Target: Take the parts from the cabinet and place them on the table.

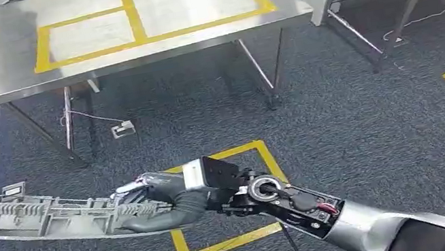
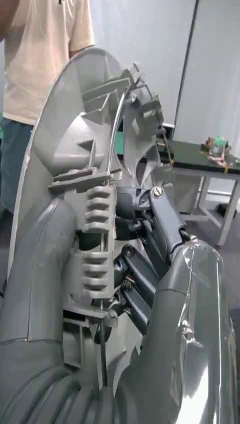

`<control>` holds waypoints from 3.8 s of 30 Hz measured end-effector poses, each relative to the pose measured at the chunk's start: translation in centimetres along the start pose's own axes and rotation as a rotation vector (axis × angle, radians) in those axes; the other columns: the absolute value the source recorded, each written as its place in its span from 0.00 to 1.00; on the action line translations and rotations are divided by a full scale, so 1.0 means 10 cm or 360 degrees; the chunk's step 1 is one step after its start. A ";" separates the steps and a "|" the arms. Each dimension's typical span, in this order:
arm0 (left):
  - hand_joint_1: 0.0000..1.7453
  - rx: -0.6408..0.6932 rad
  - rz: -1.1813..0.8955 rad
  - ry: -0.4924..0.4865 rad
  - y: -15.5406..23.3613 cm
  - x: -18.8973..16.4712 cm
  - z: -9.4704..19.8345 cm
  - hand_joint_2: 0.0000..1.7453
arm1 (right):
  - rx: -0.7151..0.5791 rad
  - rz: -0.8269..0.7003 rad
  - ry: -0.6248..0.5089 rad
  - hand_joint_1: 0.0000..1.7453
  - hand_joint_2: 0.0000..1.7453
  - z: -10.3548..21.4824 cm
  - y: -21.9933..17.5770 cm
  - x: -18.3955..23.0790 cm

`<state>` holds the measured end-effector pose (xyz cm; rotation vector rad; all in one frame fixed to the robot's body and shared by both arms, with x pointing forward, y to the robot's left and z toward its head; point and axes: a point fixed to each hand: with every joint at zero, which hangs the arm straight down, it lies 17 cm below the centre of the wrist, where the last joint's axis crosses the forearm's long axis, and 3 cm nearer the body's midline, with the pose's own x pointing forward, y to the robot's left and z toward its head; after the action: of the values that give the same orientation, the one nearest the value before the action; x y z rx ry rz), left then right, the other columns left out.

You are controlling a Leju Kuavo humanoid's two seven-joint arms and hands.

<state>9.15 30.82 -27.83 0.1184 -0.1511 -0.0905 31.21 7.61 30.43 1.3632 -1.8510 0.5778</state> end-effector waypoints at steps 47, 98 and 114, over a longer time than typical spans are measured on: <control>0.00 0.0000 -0.0028 -0.0009 -0.03 0.00 0.00 1.00 | -0.0286 -0.0208 -0.0349 1.00 1.00 -0.03 -0.51 0.46; 0.00 -0.0006 -0.0050 -0.0025 -0.07 0.05 0.01 1.00 | -0.0873 0.0600 -0.0412 1.00 1.00 0.18 -1.39 0.82; 0.00 0.0011 -0.0061 -0.0026 0.01 0.04 0.00 1.00 | -0.1045 0.0848 -0.0455 1.00 1.00 0.17 -1.75 1.16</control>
<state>9.59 30.85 -27.77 0.1274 -0.1657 -0.1295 45.47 -6.38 37.15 0.5338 -2.3666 -0.0072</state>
